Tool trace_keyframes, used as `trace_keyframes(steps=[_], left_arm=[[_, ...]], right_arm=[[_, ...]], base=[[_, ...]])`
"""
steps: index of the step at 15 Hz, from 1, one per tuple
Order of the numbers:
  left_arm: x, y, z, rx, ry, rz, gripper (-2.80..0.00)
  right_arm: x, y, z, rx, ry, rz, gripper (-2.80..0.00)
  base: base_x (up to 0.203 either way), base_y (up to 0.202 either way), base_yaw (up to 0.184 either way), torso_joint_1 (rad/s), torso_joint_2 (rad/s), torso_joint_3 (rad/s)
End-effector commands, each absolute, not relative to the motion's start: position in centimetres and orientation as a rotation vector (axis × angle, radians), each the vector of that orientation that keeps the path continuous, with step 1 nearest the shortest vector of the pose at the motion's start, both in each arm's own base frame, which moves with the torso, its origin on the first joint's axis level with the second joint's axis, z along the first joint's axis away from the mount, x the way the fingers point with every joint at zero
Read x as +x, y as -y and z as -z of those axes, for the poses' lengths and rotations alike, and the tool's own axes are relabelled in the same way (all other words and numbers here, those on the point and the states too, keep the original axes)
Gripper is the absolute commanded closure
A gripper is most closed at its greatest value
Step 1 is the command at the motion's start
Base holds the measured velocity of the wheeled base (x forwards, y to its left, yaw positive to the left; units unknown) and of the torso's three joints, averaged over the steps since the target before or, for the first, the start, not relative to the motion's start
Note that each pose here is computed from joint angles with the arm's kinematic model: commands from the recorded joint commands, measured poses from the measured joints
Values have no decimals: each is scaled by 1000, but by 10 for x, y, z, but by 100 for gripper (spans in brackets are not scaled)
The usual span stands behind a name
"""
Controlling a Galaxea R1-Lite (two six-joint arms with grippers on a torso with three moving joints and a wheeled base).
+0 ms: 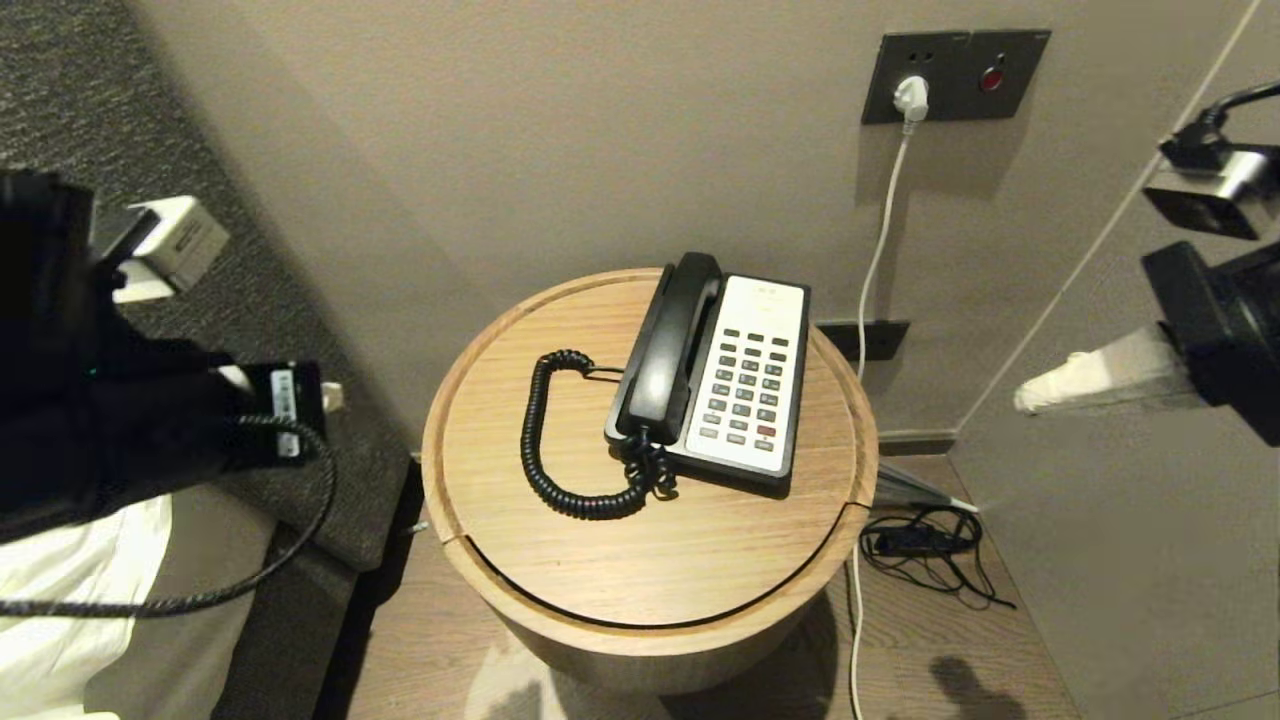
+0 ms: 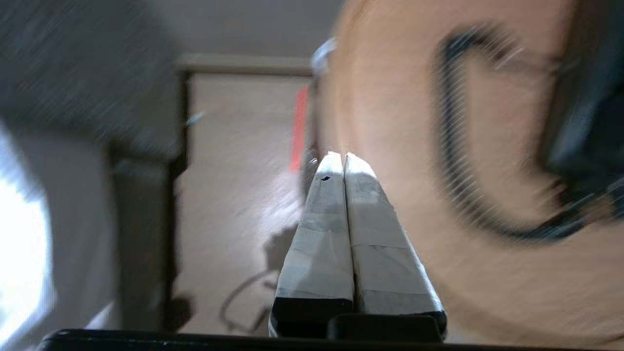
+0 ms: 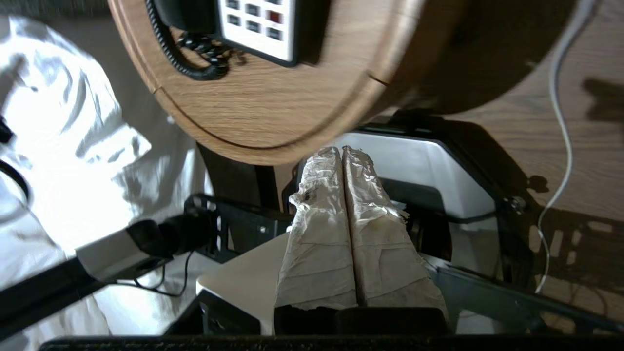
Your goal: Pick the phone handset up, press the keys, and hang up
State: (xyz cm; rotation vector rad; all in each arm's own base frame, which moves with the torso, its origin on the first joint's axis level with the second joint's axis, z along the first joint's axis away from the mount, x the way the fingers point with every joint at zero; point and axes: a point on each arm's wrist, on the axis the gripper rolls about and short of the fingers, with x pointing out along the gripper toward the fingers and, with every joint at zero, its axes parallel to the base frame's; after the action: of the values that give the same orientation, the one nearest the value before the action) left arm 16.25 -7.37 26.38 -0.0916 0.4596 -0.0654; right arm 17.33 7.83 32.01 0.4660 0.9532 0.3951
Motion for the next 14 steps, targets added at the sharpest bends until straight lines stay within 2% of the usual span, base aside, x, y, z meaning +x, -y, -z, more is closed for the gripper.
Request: trace_keyframes(steps=[1,5,8,14], left_arm=[[128,48,-257,-119,-417,19,0],[79,9,-216,-157,-402,-181,0],[47,-2,-189,-184,-367,-267,0],[-3,-6,-129,-162,-296,-275,0]], right_arm=[[141,-57,-327,500,-882,-371,0],[113,-38,-325,539,-831,-322,0],[99,-29,-322,565,-805,-294,0],[73,-20,-314,593,-781,-283,0]], base=[[0,0,0,0,0,0],[0,0,0,0,0,0],[0,0,0,0,0,0],[0,0,0,0,0,0]])
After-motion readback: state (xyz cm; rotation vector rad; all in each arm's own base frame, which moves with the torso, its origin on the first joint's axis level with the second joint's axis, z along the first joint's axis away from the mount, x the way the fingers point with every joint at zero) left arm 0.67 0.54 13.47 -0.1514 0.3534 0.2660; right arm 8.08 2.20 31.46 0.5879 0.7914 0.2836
